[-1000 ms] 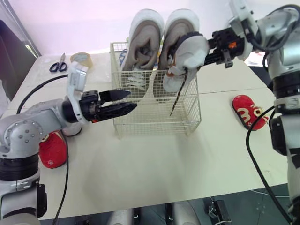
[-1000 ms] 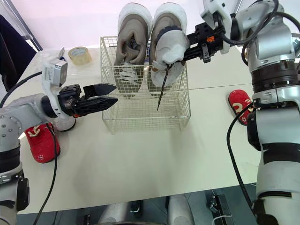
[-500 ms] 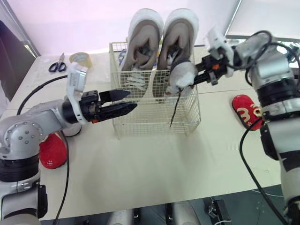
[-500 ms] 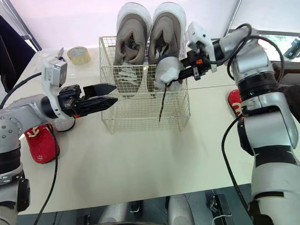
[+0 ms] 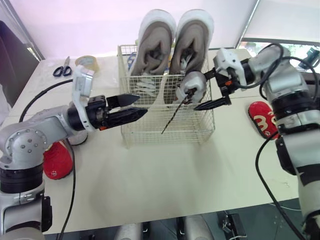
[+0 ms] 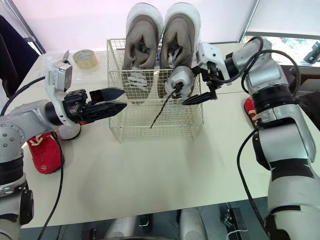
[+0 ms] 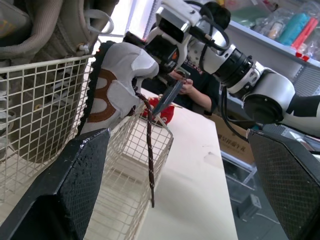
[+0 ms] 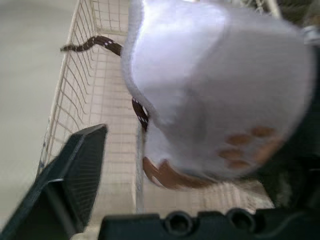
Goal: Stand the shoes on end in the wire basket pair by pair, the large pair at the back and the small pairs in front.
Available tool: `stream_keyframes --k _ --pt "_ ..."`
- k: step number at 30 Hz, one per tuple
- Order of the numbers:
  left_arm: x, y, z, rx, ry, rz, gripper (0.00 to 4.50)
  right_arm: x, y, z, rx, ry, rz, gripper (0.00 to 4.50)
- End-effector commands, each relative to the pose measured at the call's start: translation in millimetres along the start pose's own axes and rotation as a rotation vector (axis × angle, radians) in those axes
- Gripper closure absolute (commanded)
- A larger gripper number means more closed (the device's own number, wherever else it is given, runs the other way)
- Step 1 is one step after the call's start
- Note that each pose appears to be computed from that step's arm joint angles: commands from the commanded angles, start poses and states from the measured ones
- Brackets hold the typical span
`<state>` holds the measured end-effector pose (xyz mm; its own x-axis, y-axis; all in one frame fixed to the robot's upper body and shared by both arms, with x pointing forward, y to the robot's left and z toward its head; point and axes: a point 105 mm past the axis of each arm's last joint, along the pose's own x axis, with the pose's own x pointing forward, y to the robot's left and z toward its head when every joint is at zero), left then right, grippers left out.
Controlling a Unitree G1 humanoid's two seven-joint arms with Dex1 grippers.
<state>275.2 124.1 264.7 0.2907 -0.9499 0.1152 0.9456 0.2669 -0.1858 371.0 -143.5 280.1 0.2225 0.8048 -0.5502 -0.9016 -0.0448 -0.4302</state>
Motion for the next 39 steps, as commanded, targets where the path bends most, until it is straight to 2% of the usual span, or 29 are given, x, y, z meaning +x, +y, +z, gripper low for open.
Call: stream_keyframes --k 1,4,7,11,15,20,25,29,33,39 --pt "0.0 -5.4 9.4 0.048 -0.014 -0.011 0.0 -42.0 -11.4 37.6 -0.171 0.012 -0.144 0.02" --pt "-5.0 -0.9 11.2 0.058 -0.011 0.021 0.0 -64.6 -11.2 54.0 -0.209 -0.006 -0.222 0.02" --pt "-16.7 11.8 18.3 0.088 -0.009 0.098 0.0 -82.7 -4.1 71.4 -0.202 -0.085 -0.282 0.02" --pt "-33.9 31.0 34.2 0.131 -0.02 0.207 0.0 -84.9 21.0 91.7 -0.166 -0.226 -0.259 0.02" --pt "-64.8 78.3 56.3 0.188 -0.017 0.499 0.0 -55.6 59.8 106.9 -0.147 -0.334 -0.195 0.02" --pt "-103.7 134.5 67.3 0.101 -0.005 0.836 0.0 -22.7 89.4 99.1 -0.151 -0.296 -0.166 0.02" --pt "-136.6 170.8 51.5 -0.019 0.059 1.057 0.0 -13.5 95.5 93.9 -0.133 -0.291 -0.175 0.02" --pt "-155.0 186.9 28.3 -0.039 0.175 1.154 0.0 -13.2 96.0 98.3 -0.135 -0.302 -0.183 0.02" --pt "-164.8 191.9 8.7 -0.058 0.269 1.169 0.0 -14.8 95.4 98.9 -0.134 -0.299 -0.196 0.02" --pt "-177.2 193.4 -16.0 -0.106 0.333 1.186 0.0 -17.0 95.3 98.3 -0.125 -0.283 -0.216 0.02"
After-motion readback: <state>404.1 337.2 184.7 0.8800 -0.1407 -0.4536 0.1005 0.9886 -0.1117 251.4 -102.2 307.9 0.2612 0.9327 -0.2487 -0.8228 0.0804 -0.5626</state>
